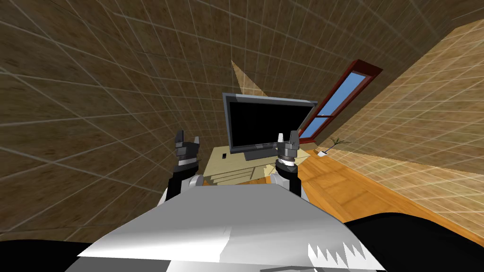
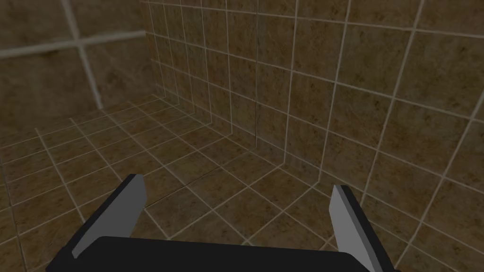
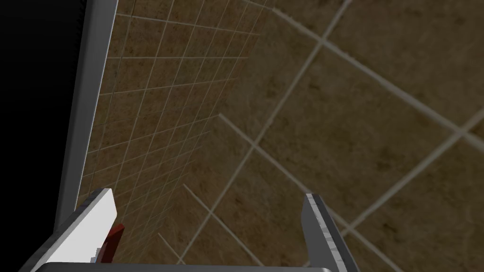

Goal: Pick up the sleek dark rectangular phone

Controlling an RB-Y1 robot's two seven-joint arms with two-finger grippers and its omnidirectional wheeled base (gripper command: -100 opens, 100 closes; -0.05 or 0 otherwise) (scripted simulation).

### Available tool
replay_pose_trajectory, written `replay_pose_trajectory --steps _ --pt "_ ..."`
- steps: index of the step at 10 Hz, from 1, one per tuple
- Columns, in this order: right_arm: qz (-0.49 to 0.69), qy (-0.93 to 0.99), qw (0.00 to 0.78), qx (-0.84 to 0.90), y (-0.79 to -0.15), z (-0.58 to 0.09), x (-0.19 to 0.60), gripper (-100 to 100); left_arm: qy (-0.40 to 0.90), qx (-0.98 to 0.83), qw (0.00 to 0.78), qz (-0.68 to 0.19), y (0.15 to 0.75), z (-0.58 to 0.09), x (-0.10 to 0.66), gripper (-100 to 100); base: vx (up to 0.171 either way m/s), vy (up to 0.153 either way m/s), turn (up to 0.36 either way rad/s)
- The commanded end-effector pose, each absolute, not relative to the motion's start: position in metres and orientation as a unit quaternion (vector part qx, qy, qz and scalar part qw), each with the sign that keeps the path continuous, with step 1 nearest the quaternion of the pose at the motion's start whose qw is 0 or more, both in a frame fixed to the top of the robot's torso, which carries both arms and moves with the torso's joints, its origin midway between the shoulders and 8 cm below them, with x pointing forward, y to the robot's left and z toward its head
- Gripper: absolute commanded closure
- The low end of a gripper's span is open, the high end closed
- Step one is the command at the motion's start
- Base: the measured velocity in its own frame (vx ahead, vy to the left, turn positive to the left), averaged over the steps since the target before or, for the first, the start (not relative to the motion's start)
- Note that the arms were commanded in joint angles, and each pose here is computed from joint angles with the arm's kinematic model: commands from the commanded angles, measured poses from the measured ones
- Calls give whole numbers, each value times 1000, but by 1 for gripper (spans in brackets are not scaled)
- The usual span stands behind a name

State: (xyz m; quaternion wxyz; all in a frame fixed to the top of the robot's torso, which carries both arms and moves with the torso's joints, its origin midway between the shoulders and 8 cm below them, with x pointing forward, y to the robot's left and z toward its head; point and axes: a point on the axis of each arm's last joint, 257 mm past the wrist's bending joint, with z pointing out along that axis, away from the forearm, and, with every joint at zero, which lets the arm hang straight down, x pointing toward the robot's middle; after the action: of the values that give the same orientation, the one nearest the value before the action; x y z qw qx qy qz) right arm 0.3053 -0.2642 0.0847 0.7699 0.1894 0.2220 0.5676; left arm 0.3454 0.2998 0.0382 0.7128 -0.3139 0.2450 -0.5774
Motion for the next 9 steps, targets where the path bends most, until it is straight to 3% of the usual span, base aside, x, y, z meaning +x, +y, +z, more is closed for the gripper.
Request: replay_pose_trajectory --steps 1,9 --pt "568 222 770 189 -264 85 305 0 268 -300 715 -572 294 34 348 -100 -22 11 -84" --pt "568 222 770 189 -264 85 305 0 423 -200 722 -510 258 -20 365 -100 -81 52 -146"
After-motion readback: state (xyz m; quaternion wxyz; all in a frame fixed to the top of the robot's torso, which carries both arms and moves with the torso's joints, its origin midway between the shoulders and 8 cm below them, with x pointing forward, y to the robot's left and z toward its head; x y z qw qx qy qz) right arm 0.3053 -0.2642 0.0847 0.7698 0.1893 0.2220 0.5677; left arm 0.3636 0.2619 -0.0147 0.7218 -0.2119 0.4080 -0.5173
